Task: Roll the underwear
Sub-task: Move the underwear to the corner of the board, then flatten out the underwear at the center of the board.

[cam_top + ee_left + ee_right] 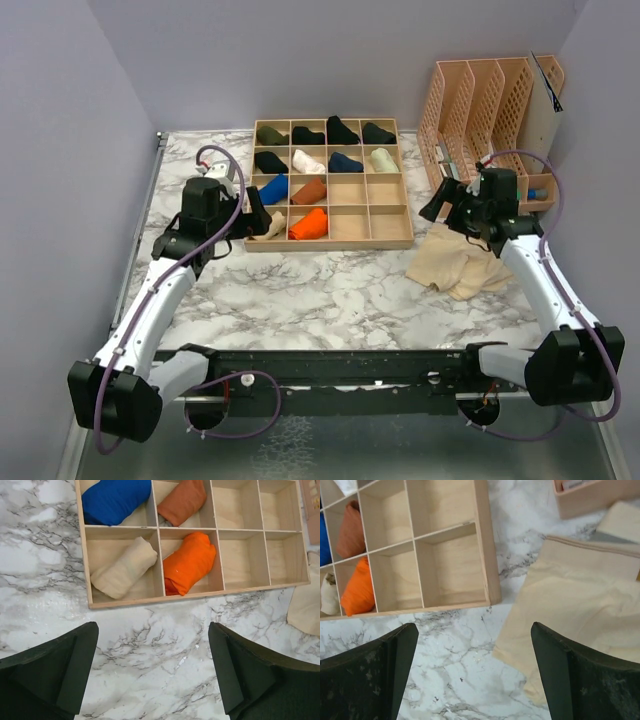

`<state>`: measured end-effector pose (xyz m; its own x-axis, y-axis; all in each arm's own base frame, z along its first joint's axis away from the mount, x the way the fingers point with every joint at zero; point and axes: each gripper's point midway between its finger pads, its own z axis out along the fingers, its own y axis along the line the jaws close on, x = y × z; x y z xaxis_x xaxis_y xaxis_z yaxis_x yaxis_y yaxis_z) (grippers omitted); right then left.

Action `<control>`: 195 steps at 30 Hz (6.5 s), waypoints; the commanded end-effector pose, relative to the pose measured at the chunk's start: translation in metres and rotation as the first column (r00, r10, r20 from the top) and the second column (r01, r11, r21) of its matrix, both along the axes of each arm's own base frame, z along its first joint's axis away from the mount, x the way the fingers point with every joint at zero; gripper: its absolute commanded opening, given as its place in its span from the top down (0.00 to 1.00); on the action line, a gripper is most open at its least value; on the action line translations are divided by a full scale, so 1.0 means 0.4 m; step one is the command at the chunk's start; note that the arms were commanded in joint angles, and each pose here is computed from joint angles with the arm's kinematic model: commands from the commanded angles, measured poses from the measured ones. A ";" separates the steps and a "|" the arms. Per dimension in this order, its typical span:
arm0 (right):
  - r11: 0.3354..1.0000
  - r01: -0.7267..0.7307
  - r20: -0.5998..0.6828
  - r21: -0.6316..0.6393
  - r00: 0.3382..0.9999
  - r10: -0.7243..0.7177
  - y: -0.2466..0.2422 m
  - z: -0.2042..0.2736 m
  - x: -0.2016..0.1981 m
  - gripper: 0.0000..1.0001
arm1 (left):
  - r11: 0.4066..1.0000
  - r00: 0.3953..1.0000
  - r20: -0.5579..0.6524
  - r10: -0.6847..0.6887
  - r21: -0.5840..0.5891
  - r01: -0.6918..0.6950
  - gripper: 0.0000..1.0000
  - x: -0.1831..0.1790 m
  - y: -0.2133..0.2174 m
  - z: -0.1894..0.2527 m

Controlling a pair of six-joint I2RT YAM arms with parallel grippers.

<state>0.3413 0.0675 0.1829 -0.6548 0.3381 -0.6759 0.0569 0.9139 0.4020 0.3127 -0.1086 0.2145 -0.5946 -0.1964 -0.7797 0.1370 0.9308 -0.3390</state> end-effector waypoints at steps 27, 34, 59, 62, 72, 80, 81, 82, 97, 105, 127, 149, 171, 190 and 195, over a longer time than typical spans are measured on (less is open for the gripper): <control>0.993 0.031 -0.325 -0.116 0.943 -0.067 -0.034 -0.203 0.007 0.00 | 0.922 0.920 -0.230 -0.317 -0.301 0.243 0.01 -0.138 -0.278 -0.224; 0.944 0.170 -0.364 -0.282 0.892 -0.269 -0.133 -0.245 -0.112 0.19 | 0.917 0.911 -0.251 -0.329 -0.315 0.244 0.01 -0.161 -0.294 -0.258; 0.982 0.077 -0.475 -0.172 0.867 -0.151 -0.074 -0.316 -0.220 0.99 | 0.928 0.928 -0.235 -0.290 -0.305 0.213 0.01 -0.182 -0.272 -0.257; 0.990 0.032 -0.447 -0.139 0.890 -0.092 -0.056 -0.271 -0.209 1.00 | 0.928 0.930 -0.229 -0.288 -0.305 0.212 0.01 -0.179 -0.272 -0.254; 0.932 -0.310 -0.285 0.190 0.890 0.355 0.146 0.000 -0.272 1.00 | 0.937 0.958 -0.180 -0.225 -0.311 0.162 0.01 -0.154 -0.261 -0.209; 0.742 -0.612 -0.261 0.274 0.695 0.670 0.453 0.046 -0.439 0.99 | 0.976 0.984 -0.170 -0.053 -0.218 0.015 0.01 -0.109 -0.194 -0.158; 0.727 -0.633 -0.275 0.265 0.673 0.686 0.485 0.030 -0.460 1.00 | 0.979 0.986 -0.162 -0.029 -0.204 -0.005 0.01 -0.105 -0.182 -0.150; 0.706 -0.661 -0.278 0.254 0.649 0.708 0.518 0.017 -0.481 0.99 | 0.981 0.988 -0.155 -0.007 -0.191 -0.023 0.01 -0.101 -0.170 -0.142; 0.827 -0.554 -0.379 -0.099 0.789 0.483 0.476 -0.143 -0.384 0.21 | 0.978 0.929 -0.354 0.109 -0.131 -0.165 0.01 -0.199 -0.088 -0.285; 0.890 -0.445 -0.442 -0.096 0.820 0.363 0.319 -0.286 -0.249 0.28 | 0.947 0.847 -0.495 0.195 -0.130 -0.295 0.01 -0.268 -0.068 -0.392; 0.848 -0.528 -0.478 -0.046 0.757 0.445 0.337 -0.374 -0.181 0.35 | 0.929 0.747 -0.649 0.145 -0.170 -0.328 0.36 -0.445 -0.093 -0.464; 0.847 -0.509 -0.444 0.153 0.730 0.519 0.405 -0.428 -0.227 0.91 | 0.937 0.781 -0.618 0.088 -0.214 -0.276 0.87 -0.465 -0.120 -0.499; 0.901 -0.420 -0.052 0.109 0.903 0.427 0.279 0.013 -0.363 1.00 | 0.954 0.984 -0.166 0.056 -0.281 -0.102 1.00 -0.339 -0.092 -0.085; 0.709 -0.642 0.103 0.291 0.758 0.644 0.278 0.256 -0.626 1.00 | 0.873 0.955 -0.186 -0.231 -0.473 0.119 1.00 -0.492 -0.153 0.113; 0.838 -0.478 -0.097 0.263 0.851 0.516 0.275 0.151 -0.524 0.99 | 0.939 0.910 -0.352 -0.217 -0.330 0.097 1.00 -0.449 -0.176 0.010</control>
<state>0.1137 0.1777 0.2773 -0.7800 0.0499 -0.6238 -0.4605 0.6292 0.6261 0.1306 -0.1702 0.2592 -0.7838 -0.3880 -0.4849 0.1295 0.6615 -0.7387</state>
